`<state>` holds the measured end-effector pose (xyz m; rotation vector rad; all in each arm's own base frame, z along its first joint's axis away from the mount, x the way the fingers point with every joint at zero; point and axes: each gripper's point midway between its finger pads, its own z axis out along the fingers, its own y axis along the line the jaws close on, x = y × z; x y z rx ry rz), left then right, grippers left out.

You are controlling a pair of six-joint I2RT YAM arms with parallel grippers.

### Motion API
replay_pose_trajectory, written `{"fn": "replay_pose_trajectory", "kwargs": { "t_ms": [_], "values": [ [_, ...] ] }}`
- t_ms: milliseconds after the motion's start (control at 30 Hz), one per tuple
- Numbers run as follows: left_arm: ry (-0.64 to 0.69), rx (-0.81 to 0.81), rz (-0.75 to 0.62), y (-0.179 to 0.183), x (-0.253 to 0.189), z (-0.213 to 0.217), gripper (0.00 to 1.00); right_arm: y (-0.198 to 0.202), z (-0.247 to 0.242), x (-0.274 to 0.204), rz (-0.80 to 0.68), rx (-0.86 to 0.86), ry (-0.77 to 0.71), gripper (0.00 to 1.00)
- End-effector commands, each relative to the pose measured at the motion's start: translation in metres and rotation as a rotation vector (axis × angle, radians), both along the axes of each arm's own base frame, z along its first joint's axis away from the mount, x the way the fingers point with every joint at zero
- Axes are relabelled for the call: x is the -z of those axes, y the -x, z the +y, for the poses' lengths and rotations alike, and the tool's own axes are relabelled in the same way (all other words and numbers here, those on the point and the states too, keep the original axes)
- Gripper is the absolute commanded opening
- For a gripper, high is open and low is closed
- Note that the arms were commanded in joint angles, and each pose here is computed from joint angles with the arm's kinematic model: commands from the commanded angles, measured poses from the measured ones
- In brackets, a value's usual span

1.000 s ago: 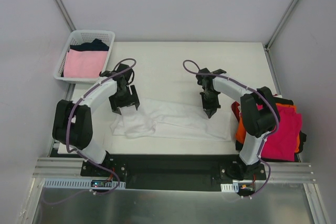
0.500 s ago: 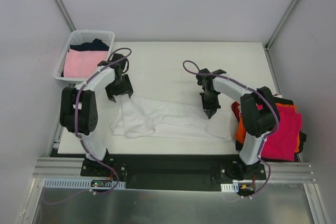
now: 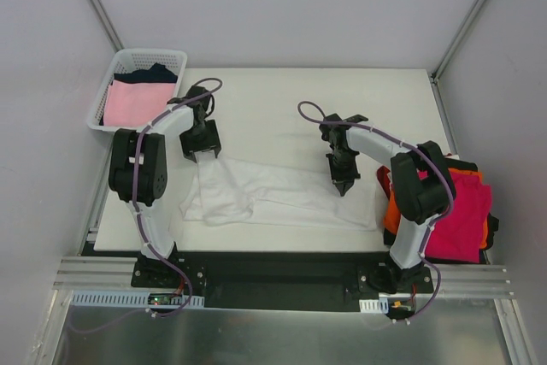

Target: Fold and stack the t-shirts

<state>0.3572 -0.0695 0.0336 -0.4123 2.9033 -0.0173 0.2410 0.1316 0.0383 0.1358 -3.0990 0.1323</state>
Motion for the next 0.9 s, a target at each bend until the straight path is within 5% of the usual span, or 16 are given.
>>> {"fn": "replay_pose_trajectory", "kwargs": {
  "t_ms": [0, 133, 200, 267, 867],
  "values": [
    [0.017, 0.017, -0.038, -0.013, -0.010, 0.003, 0.64, -0.001, 0.000, -0.011, -0.002, 0.014, -0.006, 0.04],
    [0.025, 0.012, -0.039, -0.014, -0.010, 0.003, 0.60, -0.001, 0.001, -0.009, 0.004, 0.018, -0.006, 0.04],
    [0.026, 0.010, -0.043, -0.014, -0.011, 0.004, 0.40, -0.001, 0.001, -0.009, 0.006, 0.016, -0.005, 0.04],
    [0.022, 0.004, -0.044, -0.013, -0.012, 0.005, 0.33, -0.001, 0.001, -0.009, 0.007, 0.019, -0.004, 0.04],
    [0.029, -0.047, -0.044, 0.011, -0.014, 0.019, 0.36, 0.003, 0.001, -0.007, 0.010, 0.021, -0.009, 0.03]
  ]
}}
